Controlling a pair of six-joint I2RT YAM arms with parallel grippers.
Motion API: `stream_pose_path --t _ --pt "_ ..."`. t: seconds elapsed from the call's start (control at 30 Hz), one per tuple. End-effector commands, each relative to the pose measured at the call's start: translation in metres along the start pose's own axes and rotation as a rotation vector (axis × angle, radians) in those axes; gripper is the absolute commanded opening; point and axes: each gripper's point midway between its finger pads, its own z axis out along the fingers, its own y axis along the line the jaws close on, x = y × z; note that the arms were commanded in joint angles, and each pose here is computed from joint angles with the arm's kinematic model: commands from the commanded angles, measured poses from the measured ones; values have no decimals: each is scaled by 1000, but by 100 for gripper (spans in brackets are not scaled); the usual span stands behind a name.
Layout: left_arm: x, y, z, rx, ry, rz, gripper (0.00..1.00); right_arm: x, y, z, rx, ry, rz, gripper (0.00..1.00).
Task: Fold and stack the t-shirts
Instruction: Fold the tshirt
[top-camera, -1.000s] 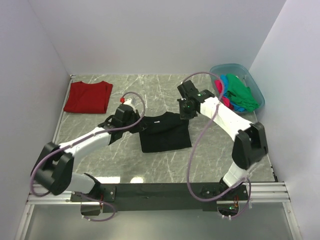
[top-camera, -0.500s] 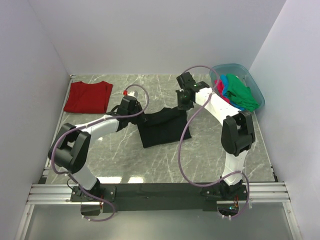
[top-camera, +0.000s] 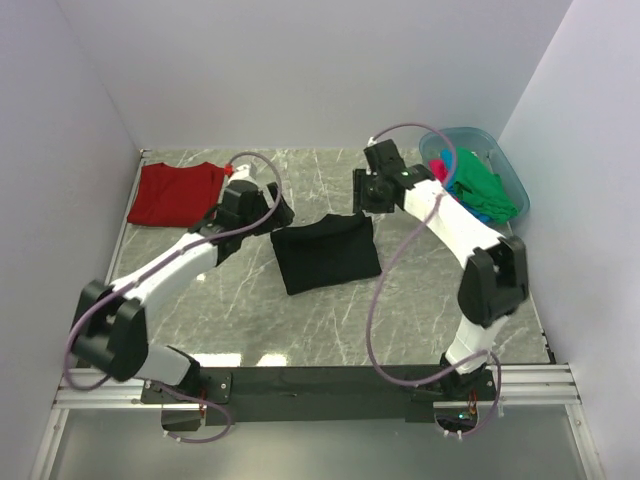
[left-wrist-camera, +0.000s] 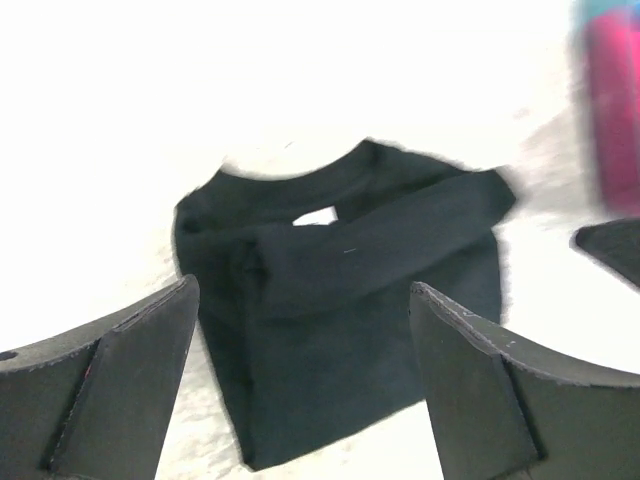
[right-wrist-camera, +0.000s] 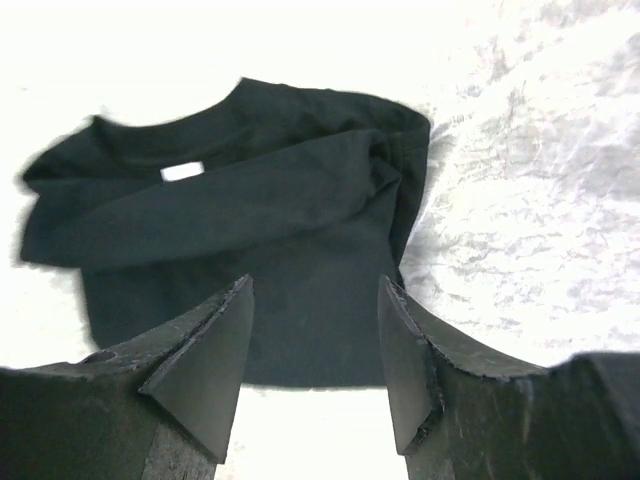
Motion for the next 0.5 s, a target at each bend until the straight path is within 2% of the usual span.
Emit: stream_pose_path --t 0.0,0.13,0.3,0.47 --pt "-8 -1 -23 36 -56 3 91 -22 11 -43 -85 -141 23 60" --pt "25 3 -28 103 21 -16 91 8 23 -45 -117 -99 -16 59" --pt "63 18 -32 132 81 -63 91 51 50 -20 -184 -2 -65 58" --pt "78 22 -35 164 94 -86 91 59 69 7 -193 65 -96 57"
